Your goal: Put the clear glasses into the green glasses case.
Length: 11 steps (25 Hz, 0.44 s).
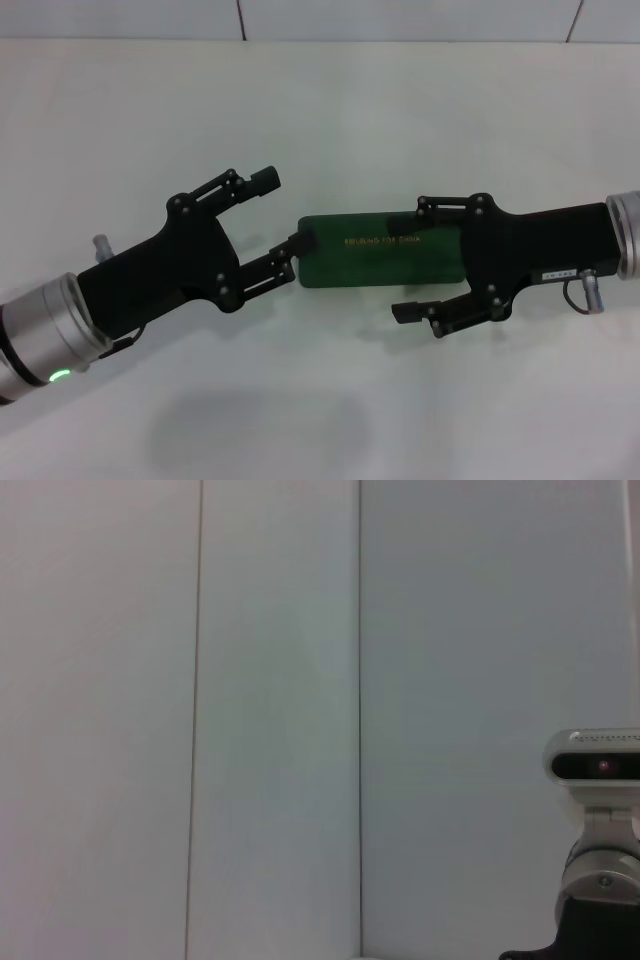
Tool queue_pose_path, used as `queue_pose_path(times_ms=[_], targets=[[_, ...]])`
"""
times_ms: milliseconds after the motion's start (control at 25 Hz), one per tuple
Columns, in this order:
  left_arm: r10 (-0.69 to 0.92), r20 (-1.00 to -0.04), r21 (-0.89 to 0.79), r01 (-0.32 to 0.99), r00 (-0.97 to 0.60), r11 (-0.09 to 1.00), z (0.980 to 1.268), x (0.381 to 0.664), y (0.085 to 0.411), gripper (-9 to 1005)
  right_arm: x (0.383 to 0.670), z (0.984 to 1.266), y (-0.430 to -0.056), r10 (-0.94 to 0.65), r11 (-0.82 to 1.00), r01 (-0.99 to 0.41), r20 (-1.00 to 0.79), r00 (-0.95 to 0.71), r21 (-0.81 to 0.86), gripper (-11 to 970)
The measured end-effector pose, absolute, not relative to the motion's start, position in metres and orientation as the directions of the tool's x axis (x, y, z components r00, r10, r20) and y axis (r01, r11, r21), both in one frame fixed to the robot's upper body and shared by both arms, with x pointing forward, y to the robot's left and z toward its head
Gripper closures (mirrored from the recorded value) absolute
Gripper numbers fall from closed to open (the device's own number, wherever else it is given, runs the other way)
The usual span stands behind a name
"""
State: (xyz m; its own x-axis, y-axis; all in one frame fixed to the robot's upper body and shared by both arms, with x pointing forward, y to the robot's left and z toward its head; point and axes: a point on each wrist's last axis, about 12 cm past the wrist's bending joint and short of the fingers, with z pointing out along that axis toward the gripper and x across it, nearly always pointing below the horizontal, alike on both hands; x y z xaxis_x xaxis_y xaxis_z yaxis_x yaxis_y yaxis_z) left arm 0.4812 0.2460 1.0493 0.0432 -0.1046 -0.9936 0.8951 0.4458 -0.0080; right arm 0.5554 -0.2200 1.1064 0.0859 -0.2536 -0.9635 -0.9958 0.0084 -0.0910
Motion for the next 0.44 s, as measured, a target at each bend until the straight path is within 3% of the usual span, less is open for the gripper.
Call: queue_pose_path(times_ms=[80,440], targets=[[-0.105,-0.994,-0.008,0.895,0.043,0.445,1.049,0.4812,0.2452,274,0.5555,1.1061,-0.22,-0.256,0.009,-0.996,-0.963,0.085,-0.091,69],[-0.104,-0.993,0.007,0.894,0.059,0.449,1.0469,0.4784,0.2406,274,0.556,1.1027,-0.2212,-0.266,0.033,-0.995,-0.96,0.086,-0.098,73]])
